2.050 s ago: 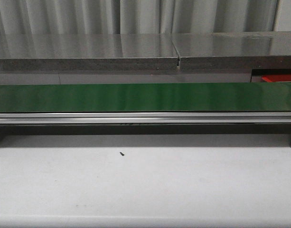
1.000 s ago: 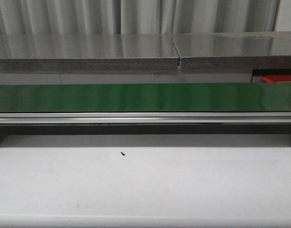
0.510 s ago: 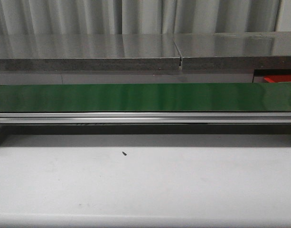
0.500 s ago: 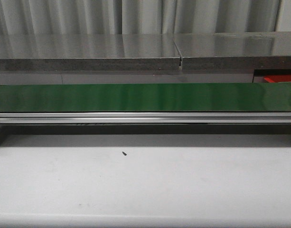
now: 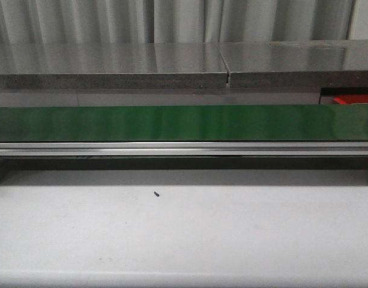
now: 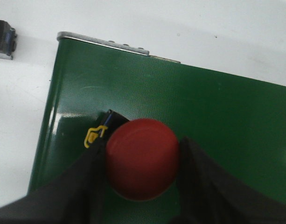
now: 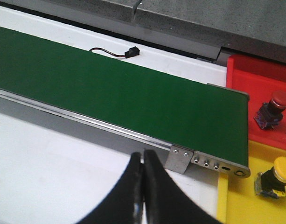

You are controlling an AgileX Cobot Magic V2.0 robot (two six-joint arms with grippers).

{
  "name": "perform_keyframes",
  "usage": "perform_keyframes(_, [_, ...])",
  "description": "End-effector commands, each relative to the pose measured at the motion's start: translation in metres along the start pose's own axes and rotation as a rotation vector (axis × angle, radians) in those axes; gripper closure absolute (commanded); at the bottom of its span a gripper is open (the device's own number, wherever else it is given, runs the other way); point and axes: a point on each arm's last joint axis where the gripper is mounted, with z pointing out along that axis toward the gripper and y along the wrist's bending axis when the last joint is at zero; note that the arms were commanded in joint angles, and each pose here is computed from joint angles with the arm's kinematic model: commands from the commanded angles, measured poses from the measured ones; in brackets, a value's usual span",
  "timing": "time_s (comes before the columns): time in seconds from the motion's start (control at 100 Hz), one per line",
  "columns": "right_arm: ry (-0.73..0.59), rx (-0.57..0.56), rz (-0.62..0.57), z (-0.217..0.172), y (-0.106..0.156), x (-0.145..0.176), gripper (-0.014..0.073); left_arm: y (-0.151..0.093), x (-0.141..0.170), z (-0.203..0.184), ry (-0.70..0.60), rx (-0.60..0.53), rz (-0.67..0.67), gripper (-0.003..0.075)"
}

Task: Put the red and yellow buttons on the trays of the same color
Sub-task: 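Set the red button on the green belt and open the left gripper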

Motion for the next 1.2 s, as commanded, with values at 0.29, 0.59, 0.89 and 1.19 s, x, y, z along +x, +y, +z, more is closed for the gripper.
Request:
perform_keyframes(0.29, [-0.083,0.028,0.003,-0.004,-0.003,-0.013,0.0661,-0.012,-0.001,-0.016,-0.099,0.025,0.02,0.0535])
perform_keyframes(0.59, [-0.083,0.028,0.003,-0.004,-0.003,-0.013,0.0661,-0.016,-0.005,-0.019,-0.119,0.057,-0.002,0.0065])
perform_keyframes(0.89, [-0.083,0.028,0.003,-0.004,-0.003,-0.013,0.0661,-0.012,-0.028,-0.054,-0.238,0.036,0.017,0.0069])
perform_keyframes(1.19, [-0.083,0.028,0.003,-0.004,-0.003,-0.013,0.0661,0.065,-0.036,-0.071,-0.283,-0.128,-0.076,0.0069])
